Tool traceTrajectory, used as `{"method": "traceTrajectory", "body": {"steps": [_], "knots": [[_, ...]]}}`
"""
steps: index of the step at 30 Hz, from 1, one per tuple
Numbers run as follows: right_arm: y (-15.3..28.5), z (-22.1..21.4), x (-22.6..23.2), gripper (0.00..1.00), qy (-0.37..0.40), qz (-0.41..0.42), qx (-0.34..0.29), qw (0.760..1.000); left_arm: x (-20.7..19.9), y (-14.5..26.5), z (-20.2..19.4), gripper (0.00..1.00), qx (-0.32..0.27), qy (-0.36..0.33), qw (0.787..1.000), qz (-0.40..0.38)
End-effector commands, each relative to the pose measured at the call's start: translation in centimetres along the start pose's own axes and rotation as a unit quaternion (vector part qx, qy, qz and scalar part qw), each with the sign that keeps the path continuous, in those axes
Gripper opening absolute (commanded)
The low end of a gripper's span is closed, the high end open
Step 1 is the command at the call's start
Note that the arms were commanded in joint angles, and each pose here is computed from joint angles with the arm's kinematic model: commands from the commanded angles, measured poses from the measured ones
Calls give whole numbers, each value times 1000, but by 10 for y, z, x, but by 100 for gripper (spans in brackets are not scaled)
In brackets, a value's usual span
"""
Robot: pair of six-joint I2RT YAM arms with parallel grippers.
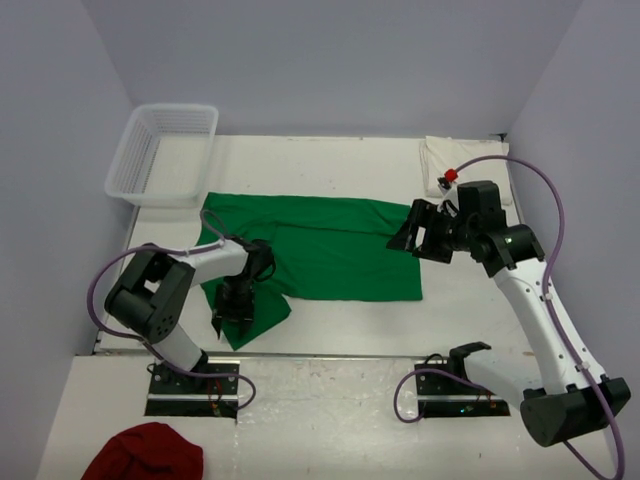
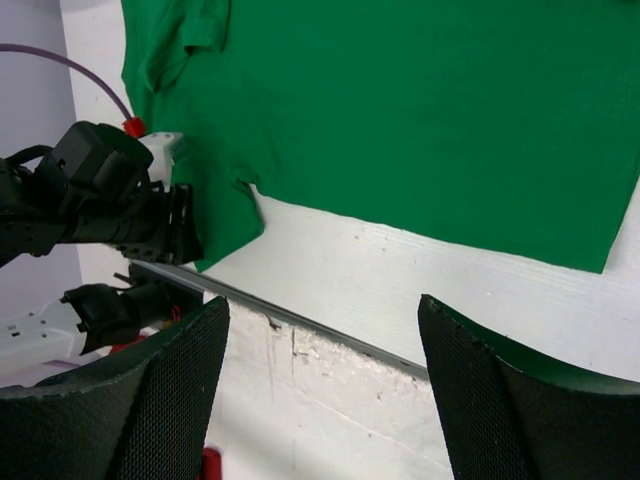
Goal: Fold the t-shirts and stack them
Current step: Grap the side of the flattened tshirt closest away from the robot with both arms
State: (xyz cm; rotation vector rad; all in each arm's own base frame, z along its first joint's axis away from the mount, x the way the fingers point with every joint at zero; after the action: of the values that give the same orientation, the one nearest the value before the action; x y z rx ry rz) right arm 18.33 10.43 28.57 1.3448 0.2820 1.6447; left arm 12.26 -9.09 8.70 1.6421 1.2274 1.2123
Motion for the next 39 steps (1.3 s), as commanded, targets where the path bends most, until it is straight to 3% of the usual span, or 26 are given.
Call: {"method": "traceTrajectory", "body": {"steps": [1, 7, 20, 27, 30, 34, 39], "knots": [[7, 5, 6, 77, 2, -2, -13, 1000, -14, 2, 10, 52, -46, 4, 997, -61], [10, 7, 8, 77, 3, 1, -19, 1000, -28, 1, 8, 47, -78, -22, 984, -161], [9, 9, 11, 77, 7, 5, -12, 1000, -32, -2, 17, 40, -142, 21, 972, -184], [7, 5, 6, 77, 8, 2, -7, 1000, -30, -8, 18, 27, -129, 56, 978, -152], [6, 2, 3, 78, 7, -2, -4, 1000, -30, -12, 18, 12, -131, 63, 978, -149], [3, -2, -3, 78, -1, -14, -2, 1000, -30, -14, 18, 0, -128, 64, 979, -146], [-23, -19, -37, 76, -62, -100, 27, 993, -26, 3, 17, 0, -141, 63, 977, -146]]}}
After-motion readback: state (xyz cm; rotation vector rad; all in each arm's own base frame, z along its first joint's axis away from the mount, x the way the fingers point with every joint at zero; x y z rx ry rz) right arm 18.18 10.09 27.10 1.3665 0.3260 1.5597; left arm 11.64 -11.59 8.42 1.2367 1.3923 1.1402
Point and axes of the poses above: each gripper's point midway between its finger pads, its own y axis back along the fingers, its own x axis along the line the jaws close on, z = x × y, the point moved 8 cm from there along y, back along the fingers, and after that the axes turned 7 degrees about -y, right-handed, at the moved point
